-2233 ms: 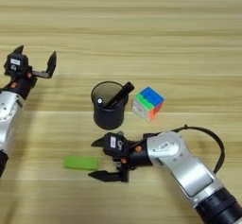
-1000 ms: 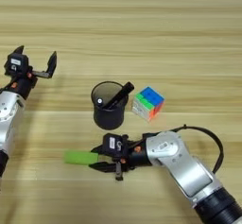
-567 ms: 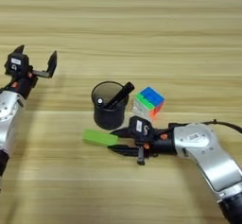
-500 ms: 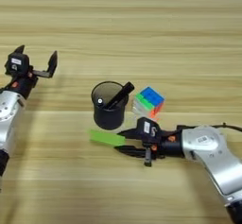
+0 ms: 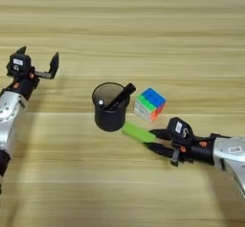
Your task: Move the objects on the table
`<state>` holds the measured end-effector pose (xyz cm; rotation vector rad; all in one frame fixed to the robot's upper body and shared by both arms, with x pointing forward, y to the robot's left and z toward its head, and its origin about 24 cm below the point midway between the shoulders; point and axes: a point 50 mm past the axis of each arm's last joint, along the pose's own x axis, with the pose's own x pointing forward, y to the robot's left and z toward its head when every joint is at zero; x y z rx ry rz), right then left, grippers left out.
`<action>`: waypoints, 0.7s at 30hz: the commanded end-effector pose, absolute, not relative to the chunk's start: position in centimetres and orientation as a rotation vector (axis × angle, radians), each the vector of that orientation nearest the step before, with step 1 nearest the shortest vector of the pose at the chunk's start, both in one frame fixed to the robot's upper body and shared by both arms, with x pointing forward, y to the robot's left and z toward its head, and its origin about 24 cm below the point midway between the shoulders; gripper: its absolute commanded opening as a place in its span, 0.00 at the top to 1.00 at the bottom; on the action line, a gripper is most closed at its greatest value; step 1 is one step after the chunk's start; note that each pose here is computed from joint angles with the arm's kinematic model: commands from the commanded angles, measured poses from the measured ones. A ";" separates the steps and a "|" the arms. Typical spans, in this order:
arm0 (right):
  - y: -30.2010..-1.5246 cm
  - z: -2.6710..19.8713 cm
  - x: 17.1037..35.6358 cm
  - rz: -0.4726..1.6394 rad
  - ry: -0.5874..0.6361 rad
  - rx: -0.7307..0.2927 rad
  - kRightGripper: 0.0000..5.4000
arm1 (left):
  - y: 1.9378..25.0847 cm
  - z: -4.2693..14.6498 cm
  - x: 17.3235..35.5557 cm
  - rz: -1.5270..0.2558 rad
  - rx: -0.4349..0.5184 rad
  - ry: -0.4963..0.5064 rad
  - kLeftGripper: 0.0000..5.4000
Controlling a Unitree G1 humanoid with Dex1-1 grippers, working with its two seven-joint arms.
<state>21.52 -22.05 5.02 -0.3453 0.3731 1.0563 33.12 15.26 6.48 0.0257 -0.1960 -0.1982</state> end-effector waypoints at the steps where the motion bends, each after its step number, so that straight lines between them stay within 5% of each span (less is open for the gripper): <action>1: -22.6 5.0 22.1 0.992 0.378 -0.341 0.74 | 15.2 6.9 33.4 -0.204 0.037 -0.211 0.00; 21: -21.1 2.8 23.5 0.873 0.426 -0.317 0.74 | 15.2 6.8 33.3 -0.204 0.038 -0.214 0.00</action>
